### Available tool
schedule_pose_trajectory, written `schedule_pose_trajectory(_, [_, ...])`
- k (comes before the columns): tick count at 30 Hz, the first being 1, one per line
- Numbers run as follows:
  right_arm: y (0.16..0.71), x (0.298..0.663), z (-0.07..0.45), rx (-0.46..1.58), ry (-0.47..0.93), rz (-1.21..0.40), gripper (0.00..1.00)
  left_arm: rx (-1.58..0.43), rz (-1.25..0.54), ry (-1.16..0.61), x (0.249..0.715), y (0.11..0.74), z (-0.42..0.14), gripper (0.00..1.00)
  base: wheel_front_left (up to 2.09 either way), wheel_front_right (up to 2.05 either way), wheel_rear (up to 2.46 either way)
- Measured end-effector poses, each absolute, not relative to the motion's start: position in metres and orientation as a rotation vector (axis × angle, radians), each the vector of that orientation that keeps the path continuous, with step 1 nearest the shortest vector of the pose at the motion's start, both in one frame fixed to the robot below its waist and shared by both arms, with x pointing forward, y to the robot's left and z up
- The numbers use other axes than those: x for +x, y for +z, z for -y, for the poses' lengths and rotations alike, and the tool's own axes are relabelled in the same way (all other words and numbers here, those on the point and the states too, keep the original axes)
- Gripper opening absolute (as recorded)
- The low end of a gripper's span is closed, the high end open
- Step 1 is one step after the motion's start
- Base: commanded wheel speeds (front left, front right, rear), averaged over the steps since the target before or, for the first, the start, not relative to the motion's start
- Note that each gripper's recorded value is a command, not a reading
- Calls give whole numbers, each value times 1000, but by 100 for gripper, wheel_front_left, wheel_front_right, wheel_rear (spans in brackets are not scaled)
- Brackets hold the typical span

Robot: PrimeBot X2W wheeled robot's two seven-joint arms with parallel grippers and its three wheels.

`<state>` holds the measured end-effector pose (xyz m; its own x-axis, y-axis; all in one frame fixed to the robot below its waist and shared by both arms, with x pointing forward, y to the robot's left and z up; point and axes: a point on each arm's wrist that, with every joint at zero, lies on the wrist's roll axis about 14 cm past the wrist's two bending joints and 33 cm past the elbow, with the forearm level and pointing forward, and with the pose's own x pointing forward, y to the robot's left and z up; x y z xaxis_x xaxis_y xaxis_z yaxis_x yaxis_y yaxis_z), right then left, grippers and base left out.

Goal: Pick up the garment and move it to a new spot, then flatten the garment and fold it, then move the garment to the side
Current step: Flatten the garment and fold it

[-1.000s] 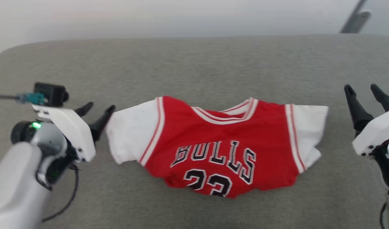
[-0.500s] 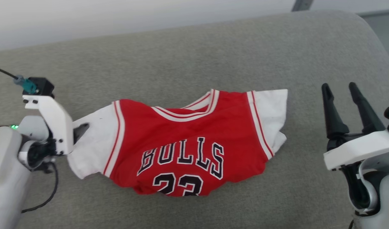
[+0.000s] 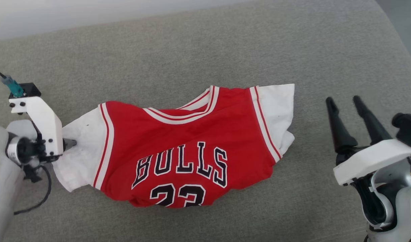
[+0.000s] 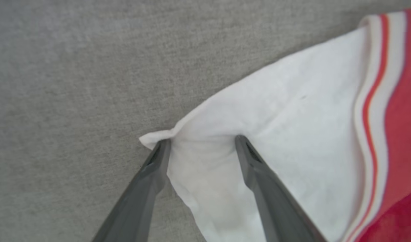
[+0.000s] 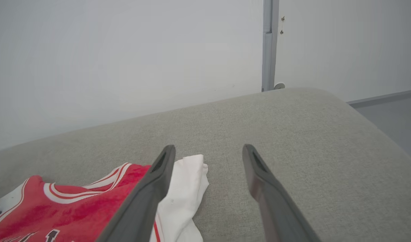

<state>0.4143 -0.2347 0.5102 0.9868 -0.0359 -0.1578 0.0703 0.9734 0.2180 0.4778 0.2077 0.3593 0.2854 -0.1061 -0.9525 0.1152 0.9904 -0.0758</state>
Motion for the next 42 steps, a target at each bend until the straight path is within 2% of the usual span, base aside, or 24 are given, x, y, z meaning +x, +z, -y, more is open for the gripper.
schedule_pose_trajectory(3, [495,418,230,233,-33,-224,100,-10,-1290,-166,478,356,-202,100,0,0,0])
schedule_pose_trajectory(4, [491,420,227,234,-21,-247,100,-15,-1291,-176,478,355,-201,65,0,0,0])
schedule_pose_trajectory(5, [487,424,225,238,-10,-268,100,-27,-1289,-179,478,355,-201,0,0,0,0])
schedule_pose_trajectory(17, [420,471,205,183,117,-616,100,-54,-1242,-208,485,355,-201,0,0,0,0])
schedule_pose_trajectory(27, [363,482,182,86,220,-979,100,-108,-1204,-193,484,355,-207,0,0,0,0])
schedule_pose_trajectory(28, [361,481,179,71,234,-1013,79,-116,-1200,-189,483,355,-207,0,0,0,0])
schedule_pose_trajectory(29, [360,482,178,56,246,-1034,2,-123,-1194,-185,483,355,-208,0,0,0,0])
schedule_pose_trajectory(35, [369,486,171,70,286,-1059,0,-123,-1146,-179,486,366,-211,0,0,0,0])
schedule_pose_trajectory(42, [417,495,163,78,340,-963,0,-103,-1055,-193,491,403,-212,0,0,0,0])
